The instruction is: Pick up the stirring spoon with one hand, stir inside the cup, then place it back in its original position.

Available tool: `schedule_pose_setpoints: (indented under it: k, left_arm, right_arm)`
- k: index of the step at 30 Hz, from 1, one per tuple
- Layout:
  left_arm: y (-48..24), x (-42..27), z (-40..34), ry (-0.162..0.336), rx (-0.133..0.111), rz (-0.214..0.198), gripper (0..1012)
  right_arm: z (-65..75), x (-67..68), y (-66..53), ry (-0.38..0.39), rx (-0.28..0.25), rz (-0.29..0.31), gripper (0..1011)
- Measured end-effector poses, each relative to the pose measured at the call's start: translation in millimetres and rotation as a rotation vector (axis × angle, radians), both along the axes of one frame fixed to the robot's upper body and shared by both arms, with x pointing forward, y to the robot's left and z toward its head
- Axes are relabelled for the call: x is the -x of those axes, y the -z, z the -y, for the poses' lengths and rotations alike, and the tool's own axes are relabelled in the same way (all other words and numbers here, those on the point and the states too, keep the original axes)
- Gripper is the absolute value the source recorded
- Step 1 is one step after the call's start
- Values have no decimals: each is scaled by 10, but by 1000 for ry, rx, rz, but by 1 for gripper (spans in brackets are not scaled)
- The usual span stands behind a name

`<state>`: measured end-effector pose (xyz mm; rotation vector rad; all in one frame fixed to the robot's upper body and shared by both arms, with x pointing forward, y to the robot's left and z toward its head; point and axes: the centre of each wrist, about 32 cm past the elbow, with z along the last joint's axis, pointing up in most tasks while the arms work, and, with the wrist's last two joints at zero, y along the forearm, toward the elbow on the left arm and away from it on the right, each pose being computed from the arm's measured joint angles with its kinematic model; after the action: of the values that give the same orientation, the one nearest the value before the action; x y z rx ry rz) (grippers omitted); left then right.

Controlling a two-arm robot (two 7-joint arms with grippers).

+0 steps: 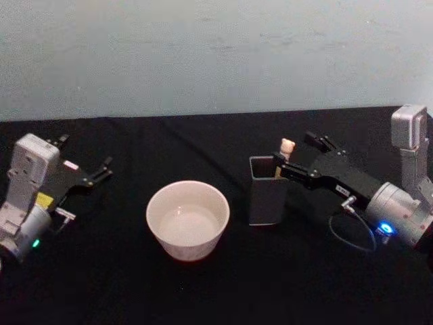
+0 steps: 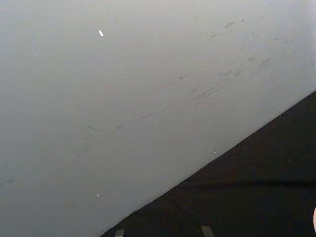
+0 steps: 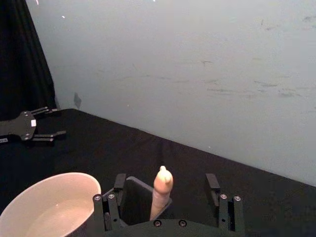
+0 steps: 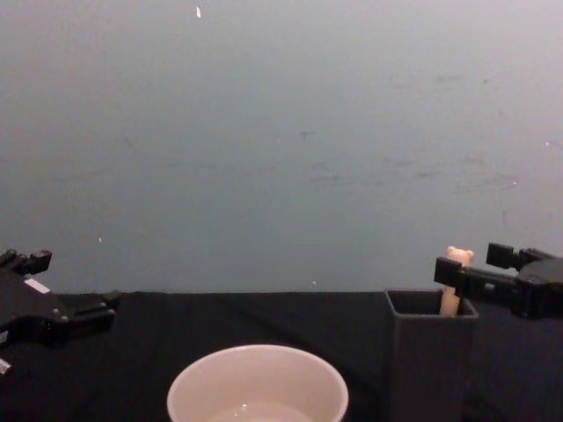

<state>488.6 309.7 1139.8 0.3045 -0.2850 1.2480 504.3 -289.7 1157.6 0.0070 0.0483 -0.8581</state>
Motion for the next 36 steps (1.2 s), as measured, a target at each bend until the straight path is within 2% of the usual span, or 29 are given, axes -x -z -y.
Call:
schedule_pose_setpoints:
  k: [12, 36]
  left_arm:
    - [0, 0, 0, 0, 0, 0, 1001]
    - [0, 0, 0, 0, 0, 0, 1001]
  right_arm:
    - [-16, -83, 32, 0, -14, -31, 1000]
    - [-31, -81, 27, 3, -12, -39, 1000]
